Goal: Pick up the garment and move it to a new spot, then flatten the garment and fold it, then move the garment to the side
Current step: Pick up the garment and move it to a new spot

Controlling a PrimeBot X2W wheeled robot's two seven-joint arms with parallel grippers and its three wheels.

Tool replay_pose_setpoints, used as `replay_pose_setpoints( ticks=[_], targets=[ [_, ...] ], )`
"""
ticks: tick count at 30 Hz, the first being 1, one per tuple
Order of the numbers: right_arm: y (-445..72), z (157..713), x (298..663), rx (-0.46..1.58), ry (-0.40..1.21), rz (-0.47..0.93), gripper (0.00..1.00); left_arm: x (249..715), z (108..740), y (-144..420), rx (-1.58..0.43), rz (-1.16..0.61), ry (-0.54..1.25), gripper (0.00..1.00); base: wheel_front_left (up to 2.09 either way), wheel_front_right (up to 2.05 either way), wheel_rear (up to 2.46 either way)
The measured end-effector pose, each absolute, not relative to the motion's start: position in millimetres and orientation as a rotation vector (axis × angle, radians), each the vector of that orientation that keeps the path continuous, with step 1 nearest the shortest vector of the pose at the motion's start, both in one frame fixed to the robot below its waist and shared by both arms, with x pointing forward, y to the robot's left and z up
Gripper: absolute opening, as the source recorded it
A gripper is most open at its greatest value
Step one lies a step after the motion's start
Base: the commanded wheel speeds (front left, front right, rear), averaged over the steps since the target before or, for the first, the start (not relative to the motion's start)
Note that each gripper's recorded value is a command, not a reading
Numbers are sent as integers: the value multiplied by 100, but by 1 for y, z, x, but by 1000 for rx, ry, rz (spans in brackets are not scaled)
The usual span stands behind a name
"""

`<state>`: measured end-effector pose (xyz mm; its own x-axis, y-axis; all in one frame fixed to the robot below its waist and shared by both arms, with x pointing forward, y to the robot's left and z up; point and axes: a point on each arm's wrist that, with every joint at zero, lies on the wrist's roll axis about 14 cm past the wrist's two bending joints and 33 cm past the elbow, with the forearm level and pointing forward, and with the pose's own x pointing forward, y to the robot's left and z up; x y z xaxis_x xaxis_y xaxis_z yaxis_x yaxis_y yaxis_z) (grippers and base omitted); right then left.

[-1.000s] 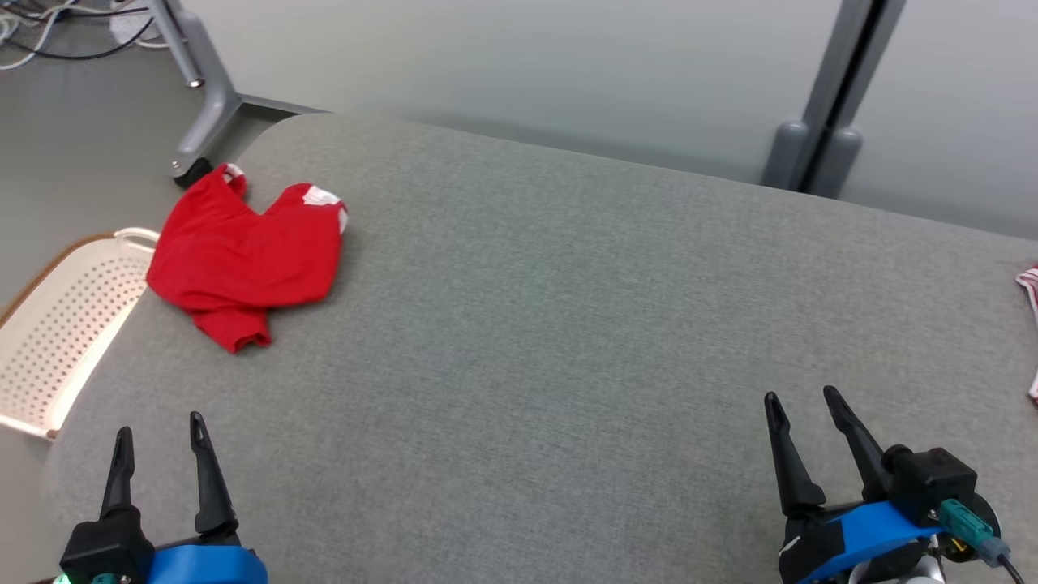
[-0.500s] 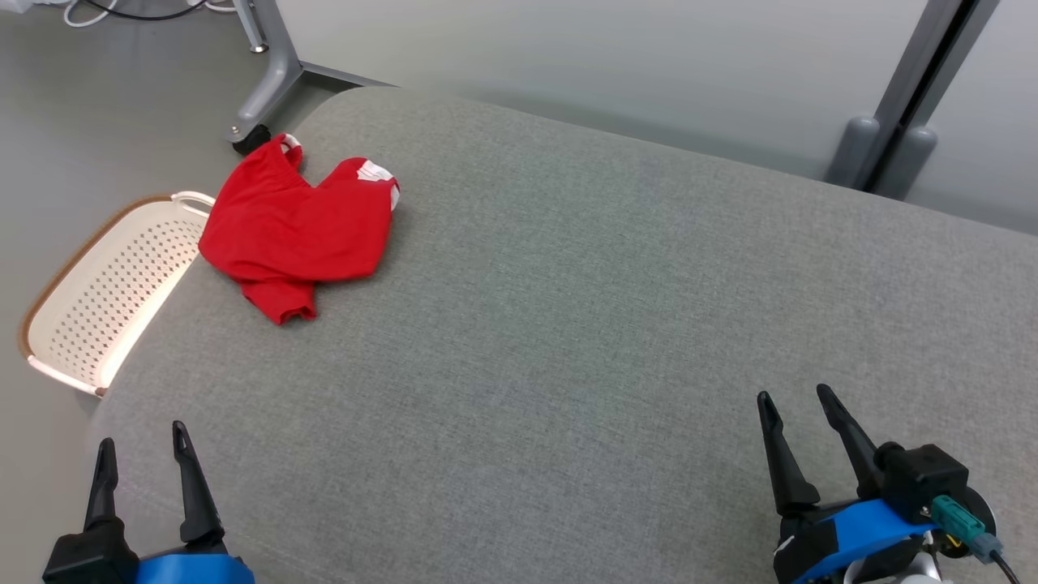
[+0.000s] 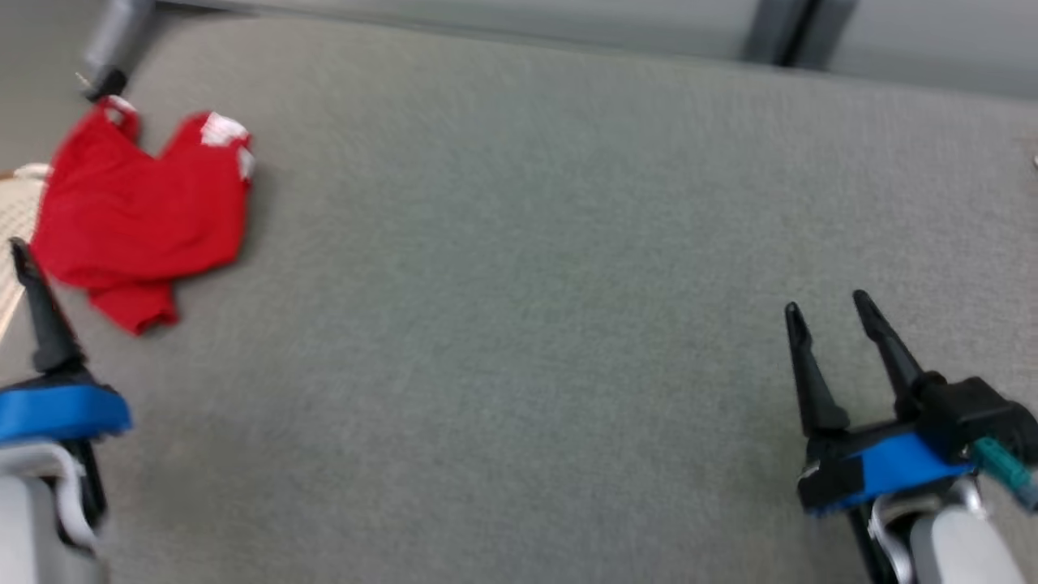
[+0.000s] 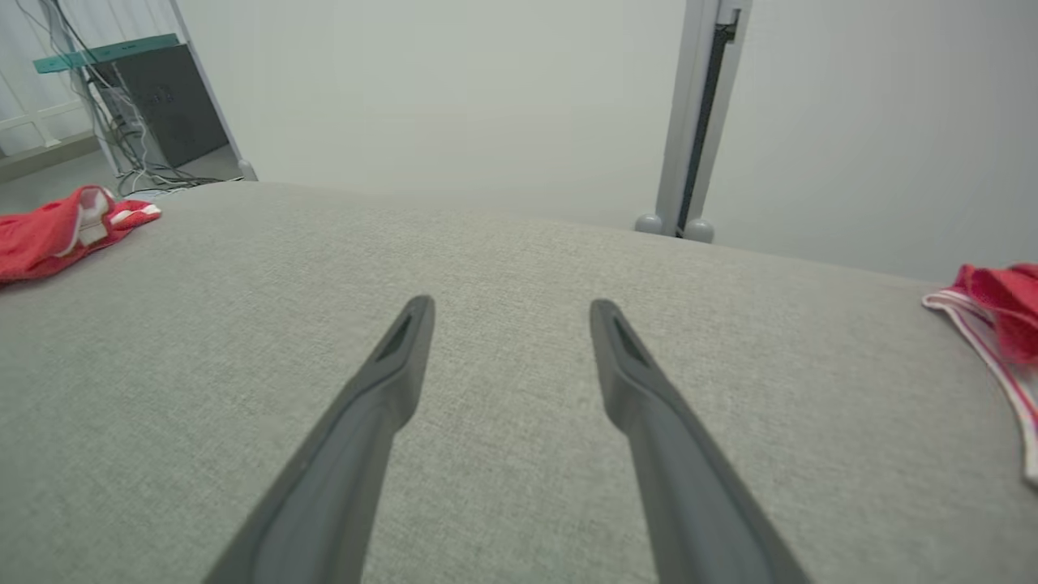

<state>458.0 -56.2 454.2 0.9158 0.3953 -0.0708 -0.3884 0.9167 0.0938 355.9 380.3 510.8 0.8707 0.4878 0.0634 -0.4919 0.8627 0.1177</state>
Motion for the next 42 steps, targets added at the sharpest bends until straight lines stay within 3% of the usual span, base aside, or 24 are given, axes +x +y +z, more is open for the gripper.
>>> replay_pose_setpoints(
  ticks=[7, 15, 21, 32, 33, 34, 35, 42],
  targets=[
    [-113, 441, 480, 31, 97, 265, 100, 453, 518, 397, 195, 441, -54, 100, 0, 0, 0],
    [-159, 424, 486, -23, 128, 158, 100, 515, 476, 413, 181, 412, 93, 100, 0, 0, 0],
    [-166, 417, 490, -32, 139, 144, 100, 519, 410, 420, 121, 414, 381, 100, 0, 0, 0],
    [-168, 425, 492, -42, 129, 145, 100, 470, 337, 410, -96, 435, 849, 100, 0, 0, 0],
    [-167, 426, 491, -42, 127, 148, 100, 468, 336, 409, -102, 431, 863, 82, 0, 0, 0],
    [-166, 427, 491, -41, 125, 150, 100, 468, 337, 408, -111, 430, 870, 29, 0, 0, 0],
    [-165, 428, 490, -41, 124, 153, 100, 467, 335, 405, -129, 428, 882, 0, 0, 0, 0],
    [-170, 442, 483, -38, 103, 138, 100, 478, 345, 389, -149, 391, 788, 0, 0, 0, 0]
  ],
)
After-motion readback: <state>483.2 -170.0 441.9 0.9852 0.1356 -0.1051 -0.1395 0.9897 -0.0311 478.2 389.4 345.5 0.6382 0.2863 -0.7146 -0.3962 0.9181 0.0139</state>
